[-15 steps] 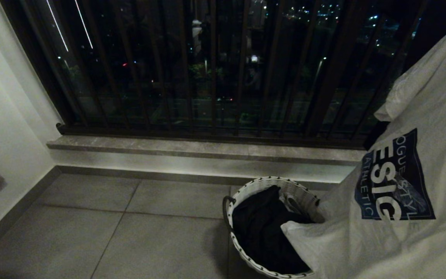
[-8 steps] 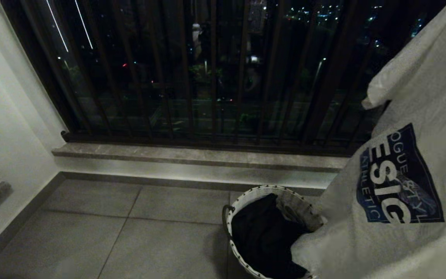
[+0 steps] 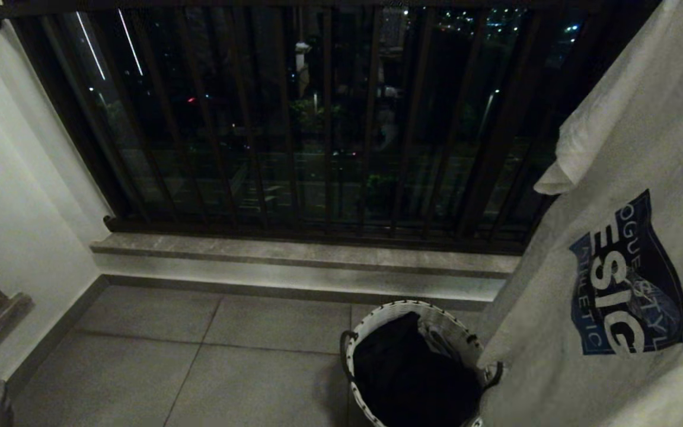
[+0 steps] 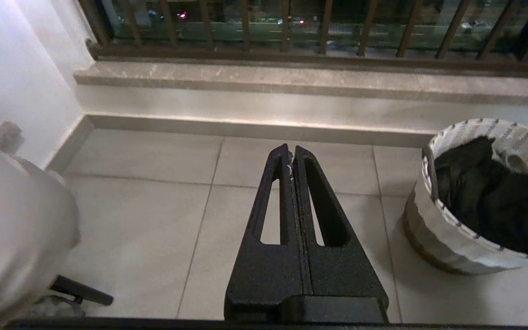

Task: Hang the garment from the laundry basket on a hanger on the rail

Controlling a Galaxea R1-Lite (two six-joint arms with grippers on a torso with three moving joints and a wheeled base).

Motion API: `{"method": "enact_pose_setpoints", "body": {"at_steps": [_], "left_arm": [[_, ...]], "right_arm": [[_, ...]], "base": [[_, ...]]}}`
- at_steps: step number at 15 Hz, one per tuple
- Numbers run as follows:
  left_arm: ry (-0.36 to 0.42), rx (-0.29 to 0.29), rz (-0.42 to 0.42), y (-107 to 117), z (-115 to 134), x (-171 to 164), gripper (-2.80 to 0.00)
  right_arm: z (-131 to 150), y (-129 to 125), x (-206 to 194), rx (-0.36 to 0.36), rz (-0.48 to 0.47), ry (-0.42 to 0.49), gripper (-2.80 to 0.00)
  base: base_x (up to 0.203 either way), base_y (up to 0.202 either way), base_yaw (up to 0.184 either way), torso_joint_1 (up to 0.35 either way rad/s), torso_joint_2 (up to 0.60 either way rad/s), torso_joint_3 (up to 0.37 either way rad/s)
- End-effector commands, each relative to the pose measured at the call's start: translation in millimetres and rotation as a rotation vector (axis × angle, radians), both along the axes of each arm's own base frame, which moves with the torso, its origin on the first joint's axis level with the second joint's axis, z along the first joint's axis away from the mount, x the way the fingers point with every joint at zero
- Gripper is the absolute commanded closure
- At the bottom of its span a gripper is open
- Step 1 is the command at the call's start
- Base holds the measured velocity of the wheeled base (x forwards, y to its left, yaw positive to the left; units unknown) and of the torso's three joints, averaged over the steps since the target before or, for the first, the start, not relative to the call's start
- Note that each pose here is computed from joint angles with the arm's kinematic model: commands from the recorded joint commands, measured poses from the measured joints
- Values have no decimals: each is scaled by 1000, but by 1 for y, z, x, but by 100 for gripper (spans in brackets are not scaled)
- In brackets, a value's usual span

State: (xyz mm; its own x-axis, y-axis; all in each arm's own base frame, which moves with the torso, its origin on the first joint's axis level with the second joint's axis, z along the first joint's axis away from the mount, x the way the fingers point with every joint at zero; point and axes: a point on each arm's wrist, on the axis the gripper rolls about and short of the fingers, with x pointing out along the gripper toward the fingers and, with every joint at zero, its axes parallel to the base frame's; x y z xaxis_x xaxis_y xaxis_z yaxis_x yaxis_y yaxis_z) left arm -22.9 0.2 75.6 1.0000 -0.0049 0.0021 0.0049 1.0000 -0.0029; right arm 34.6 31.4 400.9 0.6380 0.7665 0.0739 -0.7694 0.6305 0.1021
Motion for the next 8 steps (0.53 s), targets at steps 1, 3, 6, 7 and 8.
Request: {"method": "enact_pose_setpoints", "body": {"at_steps": [1, 3, 6, 7, 8], "left_arm": [[1, 0, 0, 0, 0, 0, 0], [1, 0, 0, 0, 0, 0, 0], [1, 0, 0, 0, 0, 0, 0], [1, 0, 0, 0, 0, 0, 0], [1, -2, 0, 0, 0, 0, 0]], "right_arm": [[5, 6, 7, 5, 30, 16, 0], [8, 8, 9, 24, 72, 37, 0], [8, 15, 18, 22, 96, 57, 0], [9, 17, 20, 20, 100, 61, 0], [11, 19, 24, 19, 102, 63, 0]], "base": [[0, 0, 0, 144, -471, -334], [0, 0, 0, 156, -477, -327], [0, 0, 0, 168, -501, -321], [0, 0, 0, 193, -508, -321], [0, 0, 0, 207, -519, -314]]}}
